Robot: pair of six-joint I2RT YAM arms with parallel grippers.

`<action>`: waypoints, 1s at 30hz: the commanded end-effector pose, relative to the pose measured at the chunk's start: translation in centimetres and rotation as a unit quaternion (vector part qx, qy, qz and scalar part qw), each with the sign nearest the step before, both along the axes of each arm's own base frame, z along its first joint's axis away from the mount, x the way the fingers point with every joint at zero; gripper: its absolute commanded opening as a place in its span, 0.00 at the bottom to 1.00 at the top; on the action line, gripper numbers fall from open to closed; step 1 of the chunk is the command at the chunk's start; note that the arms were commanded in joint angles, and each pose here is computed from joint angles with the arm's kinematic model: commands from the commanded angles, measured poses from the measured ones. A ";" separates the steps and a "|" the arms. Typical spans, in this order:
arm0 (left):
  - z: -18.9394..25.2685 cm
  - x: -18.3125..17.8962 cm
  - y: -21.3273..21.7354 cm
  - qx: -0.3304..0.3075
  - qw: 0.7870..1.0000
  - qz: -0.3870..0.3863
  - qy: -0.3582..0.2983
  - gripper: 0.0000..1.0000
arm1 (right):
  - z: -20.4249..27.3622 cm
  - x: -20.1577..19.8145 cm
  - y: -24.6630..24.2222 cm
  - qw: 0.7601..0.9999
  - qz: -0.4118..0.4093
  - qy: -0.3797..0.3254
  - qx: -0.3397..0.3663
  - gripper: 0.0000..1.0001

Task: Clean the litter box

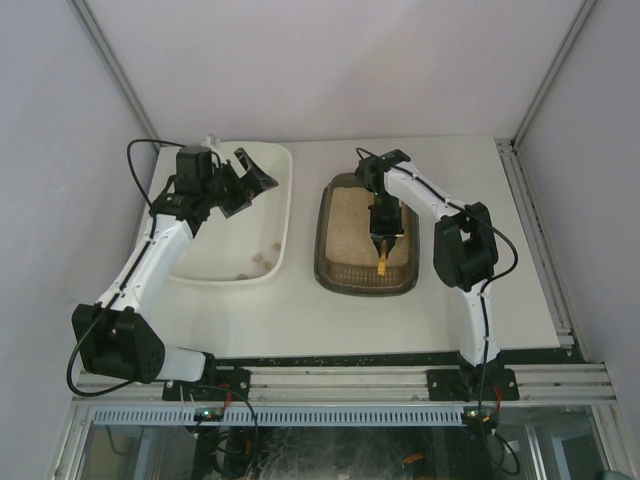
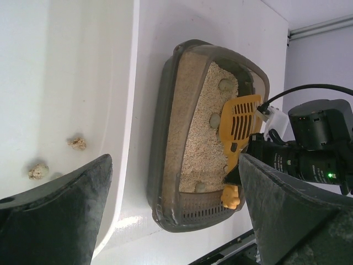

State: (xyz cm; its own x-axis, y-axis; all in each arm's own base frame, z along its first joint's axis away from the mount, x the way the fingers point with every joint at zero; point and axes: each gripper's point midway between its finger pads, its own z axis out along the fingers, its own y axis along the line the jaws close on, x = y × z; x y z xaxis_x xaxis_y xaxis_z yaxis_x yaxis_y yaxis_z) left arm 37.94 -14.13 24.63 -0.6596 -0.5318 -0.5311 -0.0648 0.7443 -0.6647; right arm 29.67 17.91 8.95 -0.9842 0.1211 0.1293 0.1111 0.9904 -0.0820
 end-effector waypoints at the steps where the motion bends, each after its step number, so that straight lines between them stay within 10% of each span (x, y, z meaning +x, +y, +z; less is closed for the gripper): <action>1: 0.7 0.3 0.1 -0.002 1.000 0.003 -0.017 1.00 | -0.5 0.8 0.1 1.000 -0.005 -0.002 0.010 0.00; 30: -0.8 0.8 0.3 0.014 1.000 0.002 -0.002 1.00 | 1.2 0.8 5.7 0.980 -0.036 0.047 0.189 0.00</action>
